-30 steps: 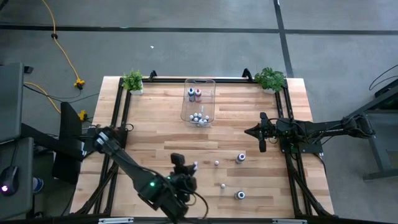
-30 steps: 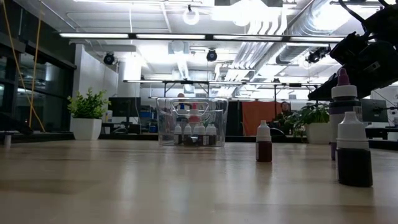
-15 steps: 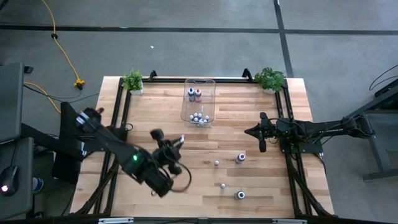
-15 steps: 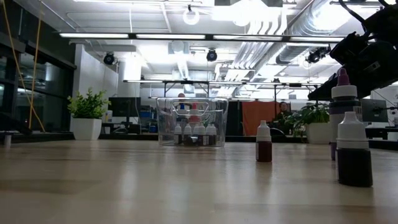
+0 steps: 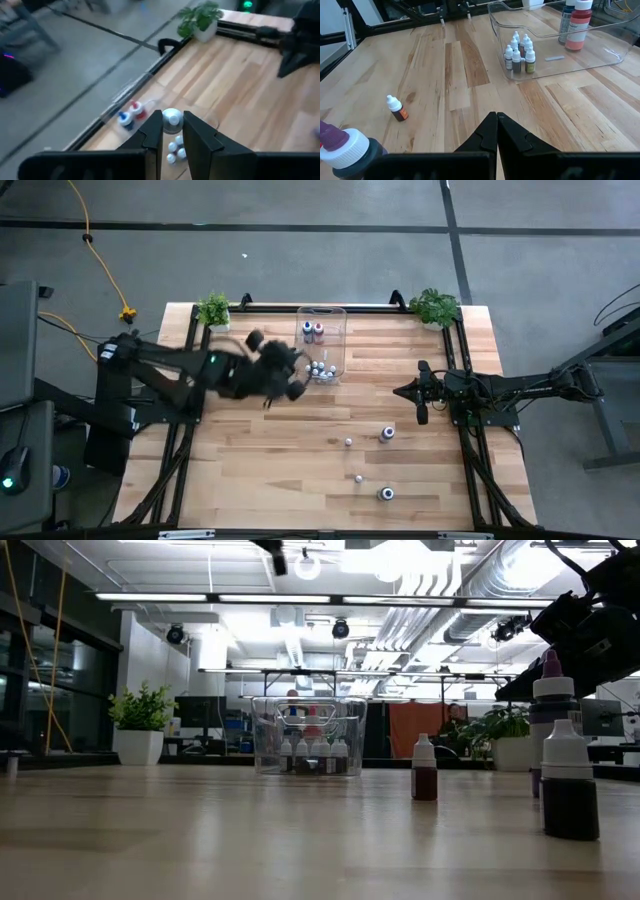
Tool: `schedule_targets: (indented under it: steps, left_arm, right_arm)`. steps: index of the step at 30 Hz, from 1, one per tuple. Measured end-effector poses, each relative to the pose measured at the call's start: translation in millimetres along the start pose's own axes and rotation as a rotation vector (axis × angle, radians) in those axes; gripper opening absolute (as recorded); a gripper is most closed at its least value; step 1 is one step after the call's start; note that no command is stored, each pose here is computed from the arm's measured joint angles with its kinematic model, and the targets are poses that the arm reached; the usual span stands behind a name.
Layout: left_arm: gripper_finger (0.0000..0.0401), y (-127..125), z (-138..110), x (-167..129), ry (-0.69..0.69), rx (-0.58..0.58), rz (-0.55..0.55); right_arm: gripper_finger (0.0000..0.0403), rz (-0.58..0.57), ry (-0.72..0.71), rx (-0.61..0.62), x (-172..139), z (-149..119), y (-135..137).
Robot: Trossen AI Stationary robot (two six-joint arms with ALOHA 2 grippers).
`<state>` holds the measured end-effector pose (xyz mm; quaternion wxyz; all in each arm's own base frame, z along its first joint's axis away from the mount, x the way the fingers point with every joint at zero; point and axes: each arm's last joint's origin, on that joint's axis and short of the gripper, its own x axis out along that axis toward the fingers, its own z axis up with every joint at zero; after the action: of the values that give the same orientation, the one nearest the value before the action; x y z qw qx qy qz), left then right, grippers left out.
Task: Pick & Place food coloring
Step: Put the small purple food coloring into the transparent bin
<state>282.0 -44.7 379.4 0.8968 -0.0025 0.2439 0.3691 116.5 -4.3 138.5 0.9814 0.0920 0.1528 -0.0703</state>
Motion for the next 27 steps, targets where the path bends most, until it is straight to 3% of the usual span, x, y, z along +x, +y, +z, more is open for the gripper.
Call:
schedule_targets:
  steps: [5, 16, 27]
  left_arm:
    - [0.0051, 23.4, 23.3, 34.4, -0.002, -0.078, -0.104]
    - [0.0051, 86.9, 31.8, 85.8, 0.117, -0.391, -0.099]
    - [0.0051, 72.9, 8.4, 125.2, 0.3, -0.375, -0.042]
  right_arm:
    - [0.0, 0.0, 0.0, 0.0, 0.0, 0.0, 0.0]
    - [0.0, 0.0, 0.0, 0.0, 0.0, -0.1, 0.0]
    - [0.0, 0.0, 0.0, 0.0, 0.0, -0.1, 0.0]
